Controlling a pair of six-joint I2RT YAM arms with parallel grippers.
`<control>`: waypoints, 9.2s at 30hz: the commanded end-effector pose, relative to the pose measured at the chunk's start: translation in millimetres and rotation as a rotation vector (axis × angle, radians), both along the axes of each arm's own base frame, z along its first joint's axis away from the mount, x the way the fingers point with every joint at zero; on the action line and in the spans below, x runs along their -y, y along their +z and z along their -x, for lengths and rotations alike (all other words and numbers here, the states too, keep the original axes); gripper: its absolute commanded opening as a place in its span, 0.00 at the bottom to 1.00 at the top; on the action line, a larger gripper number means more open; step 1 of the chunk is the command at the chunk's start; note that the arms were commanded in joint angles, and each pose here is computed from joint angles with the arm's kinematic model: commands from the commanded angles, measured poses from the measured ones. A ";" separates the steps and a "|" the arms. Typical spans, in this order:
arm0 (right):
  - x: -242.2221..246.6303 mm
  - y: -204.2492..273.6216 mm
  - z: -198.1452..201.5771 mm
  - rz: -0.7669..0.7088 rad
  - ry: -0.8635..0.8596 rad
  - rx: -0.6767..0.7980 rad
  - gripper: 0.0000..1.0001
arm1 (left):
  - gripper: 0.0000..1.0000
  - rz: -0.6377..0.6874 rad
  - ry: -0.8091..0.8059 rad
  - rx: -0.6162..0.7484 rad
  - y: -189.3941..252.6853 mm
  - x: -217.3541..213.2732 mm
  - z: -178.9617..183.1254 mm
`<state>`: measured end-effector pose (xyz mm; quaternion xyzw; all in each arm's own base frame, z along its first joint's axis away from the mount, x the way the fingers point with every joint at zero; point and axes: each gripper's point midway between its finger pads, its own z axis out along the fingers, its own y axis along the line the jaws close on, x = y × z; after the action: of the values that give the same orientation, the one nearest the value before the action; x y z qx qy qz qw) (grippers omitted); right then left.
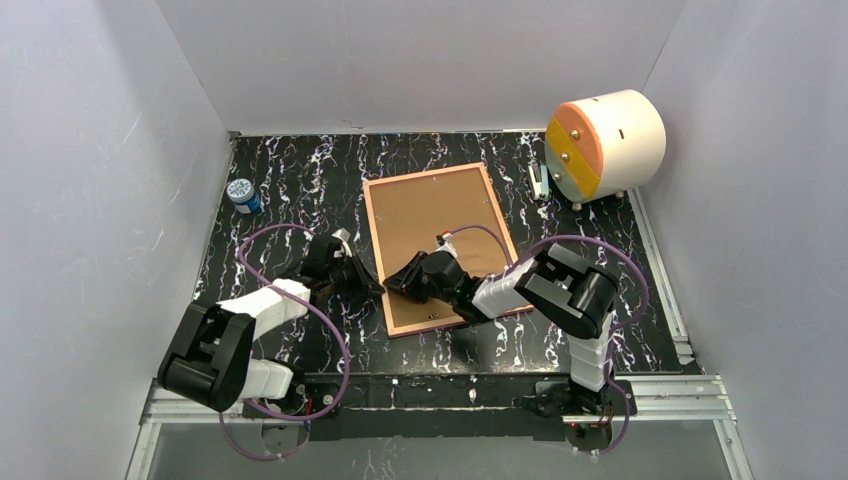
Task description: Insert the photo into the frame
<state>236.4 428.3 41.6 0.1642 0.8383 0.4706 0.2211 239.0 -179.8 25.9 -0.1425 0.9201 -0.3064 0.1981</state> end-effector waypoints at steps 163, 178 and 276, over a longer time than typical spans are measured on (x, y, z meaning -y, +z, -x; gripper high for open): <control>84.0 4.5 59.0 0.446 0.751 -0.052 0.38 | 0.25 -0.128 -0.117 -0.283 -31.0 -17.4 76.8; 126.4 -16.5 97.2 0.554 0.821 -0.164 0.36 | 0.25 -0.163 -0.108 -0.295 -35.5 -23.0 77.5; -59.6 144.6 -50.9 0.684 0.345 0.263 0.11 | 0.98 0.036 0.029 0.230 114.2 -17.9 37.1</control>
<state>284.7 464.0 74.5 -0.1543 0.9569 0.0798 0.2326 206.0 -132.9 139.0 -0.1327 0.8944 -0.2580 0.3404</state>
